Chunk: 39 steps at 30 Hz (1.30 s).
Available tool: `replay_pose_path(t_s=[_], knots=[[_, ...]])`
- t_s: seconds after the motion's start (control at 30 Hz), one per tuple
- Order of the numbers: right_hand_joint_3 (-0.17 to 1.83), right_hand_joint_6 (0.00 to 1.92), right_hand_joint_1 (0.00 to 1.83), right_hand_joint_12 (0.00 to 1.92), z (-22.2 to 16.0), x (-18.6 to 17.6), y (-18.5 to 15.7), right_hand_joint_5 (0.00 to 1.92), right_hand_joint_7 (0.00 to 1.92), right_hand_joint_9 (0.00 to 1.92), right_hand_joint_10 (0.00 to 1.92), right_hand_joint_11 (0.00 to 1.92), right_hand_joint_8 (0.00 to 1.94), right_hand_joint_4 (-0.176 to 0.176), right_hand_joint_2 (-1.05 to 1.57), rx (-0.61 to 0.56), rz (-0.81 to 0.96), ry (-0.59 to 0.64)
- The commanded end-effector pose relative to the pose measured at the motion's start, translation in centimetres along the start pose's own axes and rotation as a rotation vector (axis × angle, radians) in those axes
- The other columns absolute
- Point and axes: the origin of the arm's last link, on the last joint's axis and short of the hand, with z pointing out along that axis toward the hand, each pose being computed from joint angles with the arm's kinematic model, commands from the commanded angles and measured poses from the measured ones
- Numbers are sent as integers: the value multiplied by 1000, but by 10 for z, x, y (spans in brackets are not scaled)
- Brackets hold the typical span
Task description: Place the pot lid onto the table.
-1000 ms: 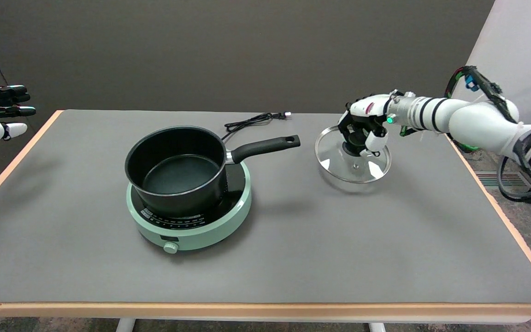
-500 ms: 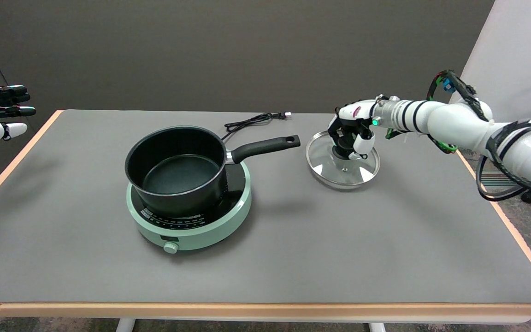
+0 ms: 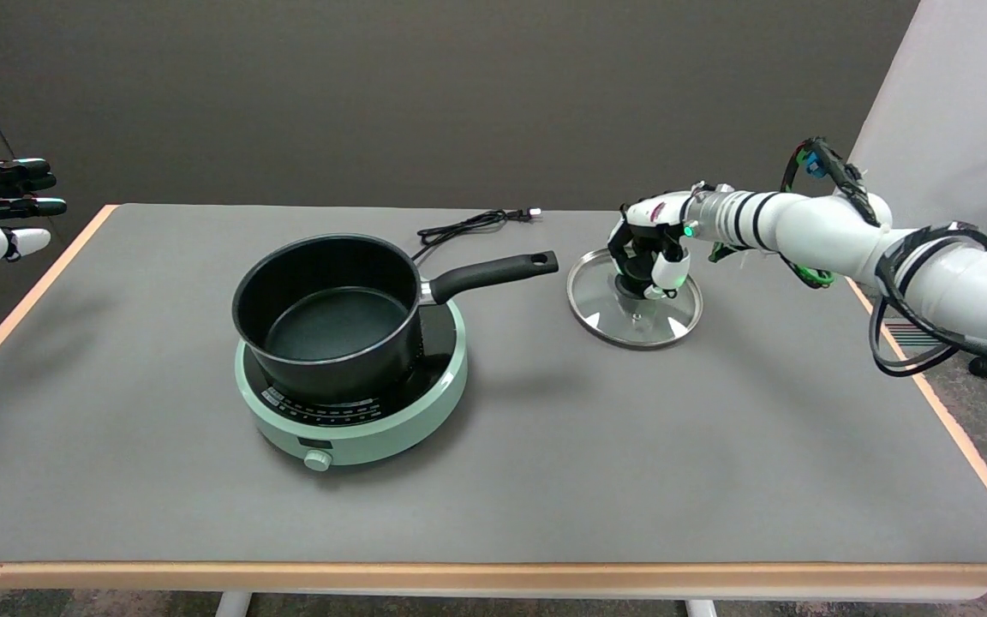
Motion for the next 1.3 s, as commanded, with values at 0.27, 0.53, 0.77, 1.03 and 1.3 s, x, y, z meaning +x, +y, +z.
replay_pose_path(t_s=[0.27,0.53,0.77,1.03,1.3], knots=[[784,1296,1379,1387,16,-6,13,702,971,856,1672,723,1274,176,735,-78,3,26],[381,1031,1351,1461,13,6,13,720,891,812,1391,639,1226,176,964,-76,-23,37],[968,177,764,432,2,21,8,388,324,327,210,159,165,148,387,-55,-117,59],[834,162,638,478,-18,41,3,164,24,8,156,66,136,122,294,-25,-156,124],[824,193,635,494,-60,74,9,105,17,5,126,65,96,116,292,-6,-81,300]])
